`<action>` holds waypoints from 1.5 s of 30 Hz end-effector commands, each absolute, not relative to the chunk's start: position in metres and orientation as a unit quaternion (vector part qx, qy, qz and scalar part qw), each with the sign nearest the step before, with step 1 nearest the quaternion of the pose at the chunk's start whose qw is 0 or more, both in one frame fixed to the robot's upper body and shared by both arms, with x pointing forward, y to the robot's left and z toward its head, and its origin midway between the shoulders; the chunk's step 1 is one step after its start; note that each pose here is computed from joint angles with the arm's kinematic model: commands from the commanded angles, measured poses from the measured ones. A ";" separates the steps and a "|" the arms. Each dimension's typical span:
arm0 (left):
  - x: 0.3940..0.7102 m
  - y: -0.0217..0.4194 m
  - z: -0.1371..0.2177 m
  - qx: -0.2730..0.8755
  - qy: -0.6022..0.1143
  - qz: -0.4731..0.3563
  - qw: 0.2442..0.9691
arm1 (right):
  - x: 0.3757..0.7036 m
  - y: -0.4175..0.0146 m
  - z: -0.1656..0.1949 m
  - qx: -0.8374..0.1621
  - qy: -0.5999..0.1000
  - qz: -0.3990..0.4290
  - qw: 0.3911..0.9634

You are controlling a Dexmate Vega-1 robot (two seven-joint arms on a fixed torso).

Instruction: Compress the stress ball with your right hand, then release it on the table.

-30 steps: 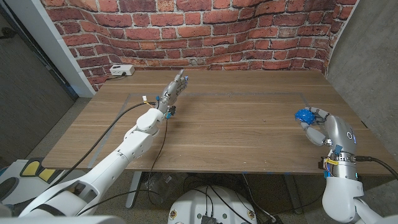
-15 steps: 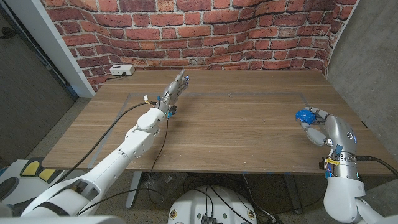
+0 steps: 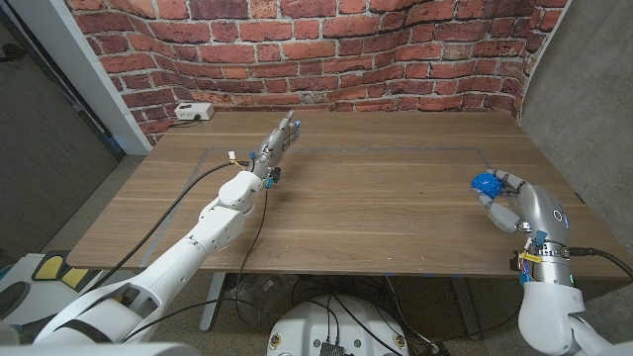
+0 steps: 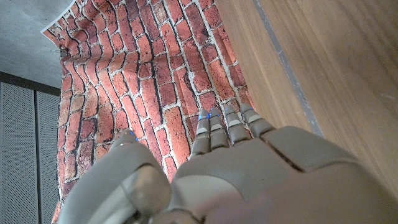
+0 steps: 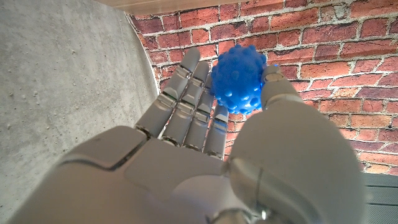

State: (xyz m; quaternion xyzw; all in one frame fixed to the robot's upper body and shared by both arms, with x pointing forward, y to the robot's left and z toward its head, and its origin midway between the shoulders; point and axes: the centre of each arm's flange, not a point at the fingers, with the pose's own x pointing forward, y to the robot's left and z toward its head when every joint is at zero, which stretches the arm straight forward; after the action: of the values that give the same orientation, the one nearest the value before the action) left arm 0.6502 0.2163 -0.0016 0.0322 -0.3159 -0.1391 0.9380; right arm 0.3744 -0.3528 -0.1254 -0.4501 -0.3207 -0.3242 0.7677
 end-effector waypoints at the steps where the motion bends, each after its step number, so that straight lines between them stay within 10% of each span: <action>1: 0.652 0.215 0.000 0.033 -0.315 -0.142 0.938 | 0.372 -0.355 -0.125 -0.458 -0.313 -0.323 0.767; 45: 0.650 0.213 -0.007 0.031 -0.310 -0.141 0.940 | 0.381 -0.378 -0.146 -0.501 -0.214 -0.306 0.781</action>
State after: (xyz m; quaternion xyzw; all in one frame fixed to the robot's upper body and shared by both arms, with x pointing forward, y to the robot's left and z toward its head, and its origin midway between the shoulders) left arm 0.6519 0.2118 -0.0052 0.0317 -0.3102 -0.1435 0.9392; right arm 0.3745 -0.3735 -0.1403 -0.4905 -0.2372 -0.3129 0.7780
